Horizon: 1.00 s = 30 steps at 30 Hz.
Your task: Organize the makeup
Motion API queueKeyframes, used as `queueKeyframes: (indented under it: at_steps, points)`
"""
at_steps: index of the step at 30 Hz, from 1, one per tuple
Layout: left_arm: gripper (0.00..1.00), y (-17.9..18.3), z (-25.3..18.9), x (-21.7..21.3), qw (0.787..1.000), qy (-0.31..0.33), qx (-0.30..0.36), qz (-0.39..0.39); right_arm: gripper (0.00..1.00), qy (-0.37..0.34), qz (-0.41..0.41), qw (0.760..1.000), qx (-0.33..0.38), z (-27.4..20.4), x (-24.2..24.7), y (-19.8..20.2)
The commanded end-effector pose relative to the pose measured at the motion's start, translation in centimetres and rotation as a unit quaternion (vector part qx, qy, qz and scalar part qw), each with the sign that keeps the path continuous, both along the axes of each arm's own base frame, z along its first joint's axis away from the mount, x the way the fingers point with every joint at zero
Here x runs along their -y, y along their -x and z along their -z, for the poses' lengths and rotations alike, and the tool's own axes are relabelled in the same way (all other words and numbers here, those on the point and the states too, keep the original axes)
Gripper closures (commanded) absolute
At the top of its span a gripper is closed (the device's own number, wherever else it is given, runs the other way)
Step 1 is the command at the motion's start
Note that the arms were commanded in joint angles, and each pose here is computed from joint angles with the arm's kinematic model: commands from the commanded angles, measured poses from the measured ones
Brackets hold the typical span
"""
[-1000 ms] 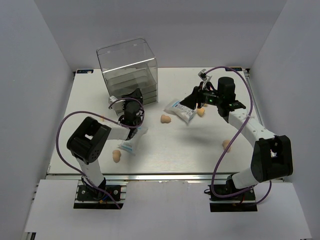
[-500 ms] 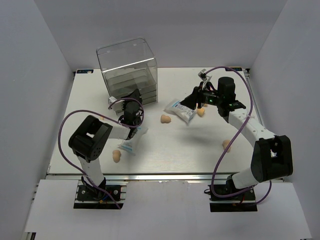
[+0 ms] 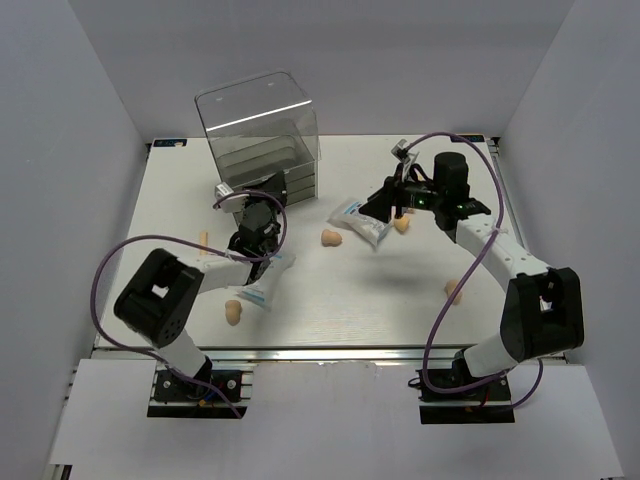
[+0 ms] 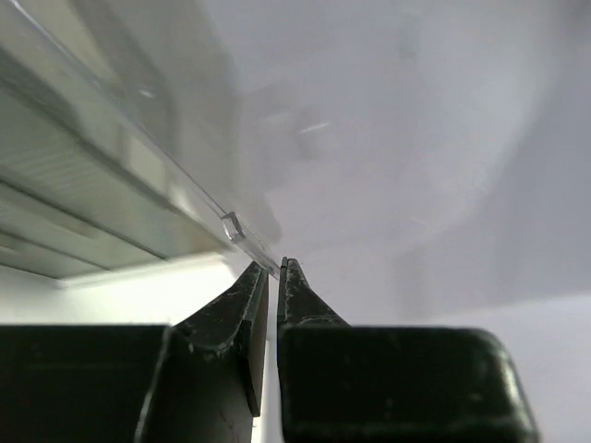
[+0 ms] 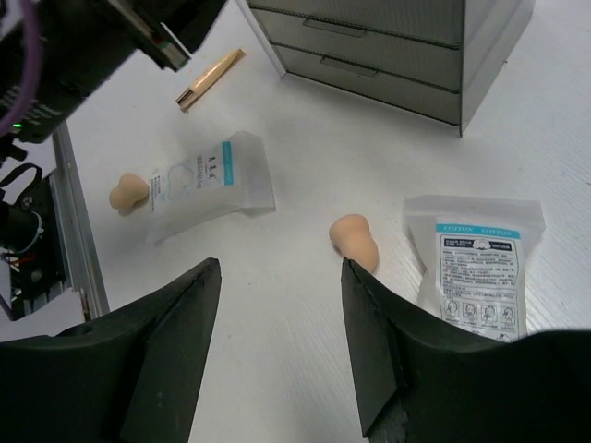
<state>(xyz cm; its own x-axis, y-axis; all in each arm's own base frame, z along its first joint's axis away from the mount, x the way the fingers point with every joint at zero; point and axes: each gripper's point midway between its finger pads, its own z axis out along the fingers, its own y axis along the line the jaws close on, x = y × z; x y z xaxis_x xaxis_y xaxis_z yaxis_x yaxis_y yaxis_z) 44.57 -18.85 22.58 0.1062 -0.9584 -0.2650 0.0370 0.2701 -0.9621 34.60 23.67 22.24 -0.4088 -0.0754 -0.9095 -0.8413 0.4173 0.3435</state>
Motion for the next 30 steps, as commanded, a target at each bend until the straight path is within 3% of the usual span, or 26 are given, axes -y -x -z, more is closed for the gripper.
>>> queueKeyframes:
  at_steps: [1,4,8,12,19,30]
  points:
    - [1.00,2.2,-7.5,0.3,0.996,0.021,0.086,0.029,0.39,-0.017,-0.016,1.000,0.021,-2.4,-0.9,-0.8]
    - [1.00,3.1,-9.2,0.4,0.994,0.020,0.095,0.040,0.37,-0.041,0.001,0.999,0.004,-3.9,-1.5,-2.2]
    - [1.00,4.2,-10.7,0.5,0.993,0.019,0.105,0.051,0.33,-0.123,0.050,0.989,-0.062,-7.9,-2.9,-5.2]
    - [1.00,4.6,-11.3,0.1,0.992,0.020,0.111,0.048,0.26,-0.188,0.033,0.973,-0.131,-10.0,-4.7,-6.3]
    - [1.00,4.8,-12.6,0.3,0.991,0.018,0.125,0.052,0.25,-0.221,-0.019,0.967,-0.126,-13.8,-8.7,-8.7]
    - [1.00,4.8,-13.2,0.5,0.990,0.012,0.127,0.057,0.34,-0.230,-0.070,0.963,-0.121,-14.5,-12.2,-9.6]
